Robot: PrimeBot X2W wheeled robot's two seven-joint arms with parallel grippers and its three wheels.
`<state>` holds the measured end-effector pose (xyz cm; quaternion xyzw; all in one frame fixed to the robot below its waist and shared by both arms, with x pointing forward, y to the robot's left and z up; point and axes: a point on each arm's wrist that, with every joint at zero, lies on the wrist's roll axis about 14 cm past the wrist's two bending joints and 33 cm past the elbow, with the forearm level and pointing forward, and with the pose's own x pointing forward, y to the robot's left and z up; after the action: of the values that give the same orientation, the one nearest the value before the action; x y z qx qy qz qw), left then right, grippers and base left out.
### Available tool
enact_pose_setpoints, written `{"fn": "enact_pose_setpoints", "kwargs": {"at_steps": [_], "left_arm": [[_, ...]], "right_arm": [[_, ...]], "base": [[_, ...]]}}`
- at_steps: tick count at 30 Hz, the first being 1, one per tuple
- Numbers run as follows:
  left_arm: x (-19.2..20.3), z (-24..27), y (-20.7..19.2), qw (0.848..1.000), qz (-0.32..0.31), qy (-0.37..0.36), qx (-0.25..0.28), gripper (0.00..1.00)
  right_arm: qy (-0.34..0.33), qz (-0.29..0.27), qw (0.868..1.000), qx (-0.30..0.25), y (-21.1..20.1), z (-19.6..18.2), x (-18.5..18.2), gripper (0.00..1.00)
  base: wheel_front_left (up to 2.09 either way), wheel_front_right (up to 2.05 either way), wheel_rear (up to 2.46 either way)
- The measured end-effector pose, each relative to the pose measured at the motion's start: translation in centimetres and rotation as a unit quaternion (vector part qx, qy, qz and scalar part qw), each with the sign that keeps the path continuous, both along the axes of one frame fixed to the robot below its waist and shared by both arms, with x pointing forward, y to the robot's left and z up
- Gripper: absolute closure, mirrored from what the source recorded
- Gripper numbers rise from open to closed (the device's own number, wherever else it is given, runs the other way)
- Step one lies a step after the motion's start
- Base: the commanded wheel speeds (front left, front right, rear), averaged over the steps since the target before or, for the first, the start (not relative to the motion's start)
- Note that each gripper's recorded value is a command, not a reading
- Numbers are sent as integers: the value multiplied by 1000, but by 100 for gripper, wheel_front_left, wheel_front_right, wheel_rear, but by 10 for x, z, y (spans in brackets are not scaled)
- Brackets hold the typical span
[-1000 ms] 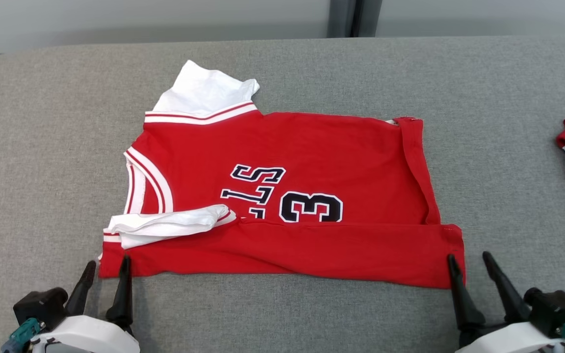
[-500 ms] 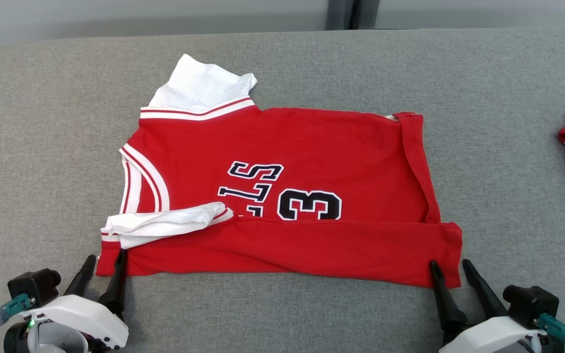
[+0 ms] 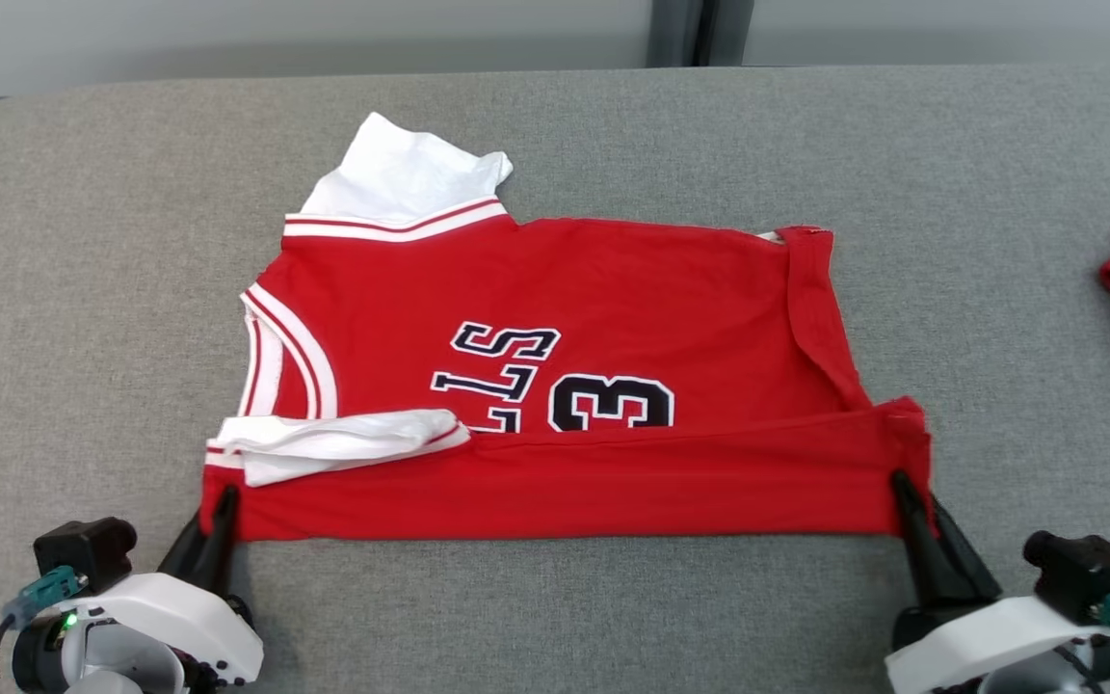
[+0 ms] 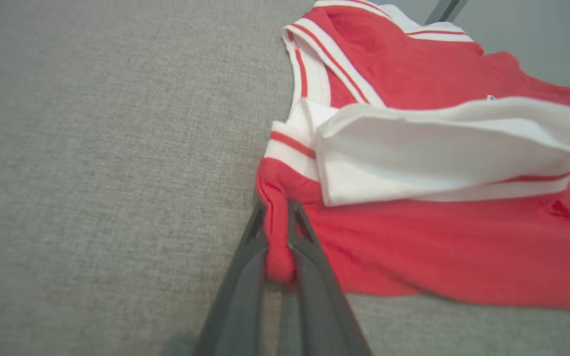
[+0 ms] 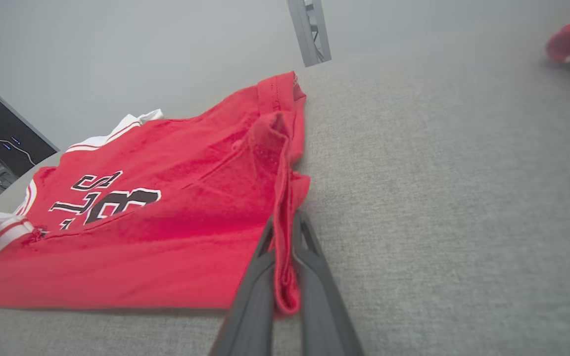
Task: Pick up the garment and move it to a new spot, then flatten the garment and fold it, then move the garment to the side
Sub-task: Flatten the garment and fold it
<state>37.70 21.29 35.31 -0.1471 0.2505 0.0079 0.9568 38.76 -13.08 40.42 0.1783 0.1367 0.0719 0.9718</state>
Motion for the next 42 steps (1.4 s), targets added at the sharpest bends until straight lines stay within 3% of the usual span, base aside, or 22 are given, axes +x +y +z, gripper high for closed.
{"fn": "enact_pose_setpoints", "kwargs": {"at_steps": [11, 21, 22, 23, 24, 25, 26, 33, 34, 38, 42], "left_arm": [[-21, 33, -20, 999, -17, -28, 0, 100], [-75, 25, -31, 999, -11, 32, -20, 100], [-78, 24, -31, 999, -9, 36, -19, 62], [-78, 24, -29, 999, -5, 36, -17, 0], [-78, 25, -29, 999, -5, 36, -17, 0], [-79, 24, -28, 999, -4, 38, -17, 0], [-79, 24, -27, 999, -2, 38, -16, 0], [-60, 53, -12, 998, 30, -52, 11, 0], [-49, 72, -10, 994, 34, -100, 22, 0], [-29, 109, -9, 982, 34, -184, 40, 0], [-24, 116, -12, 978, 27, -203, 46, 0]], "right_arm": [[22, -35, 999, -32, -40, 4, -29, 100], [70, -61, 995, -34, -54, -12, -75, 100], [75, -60, 995, -35, -54, -13, -76, 100], [77, -58, 995, -35, -53, -14, -77, 87], [78, -56, 995, -34, -52, -14, -76, 65], [78, -53, 995, -36, -51, -14, -75, 65], [75, -50, 995, -39, -50, -12, -74, 0], [-13, -69, 995, -71, -67, 30, -51, 0], [-53, -78, 992, -83, -73, 51, -41, 0], [-111, -82, 985, -102, -74, 84, -30, 0], [-125, -79, 983, -105, -71, 95, -25, 0]], "base": [[0, 0, 0], [0, 0, 0], [0, 0, 0], [0, 0, 0], [0, 0, 0], [0, 0, 0], [0, 0, 0], [0, 0, 0], [0, 0, 0], [0, 0, 0], [0, 0, 0]]}}
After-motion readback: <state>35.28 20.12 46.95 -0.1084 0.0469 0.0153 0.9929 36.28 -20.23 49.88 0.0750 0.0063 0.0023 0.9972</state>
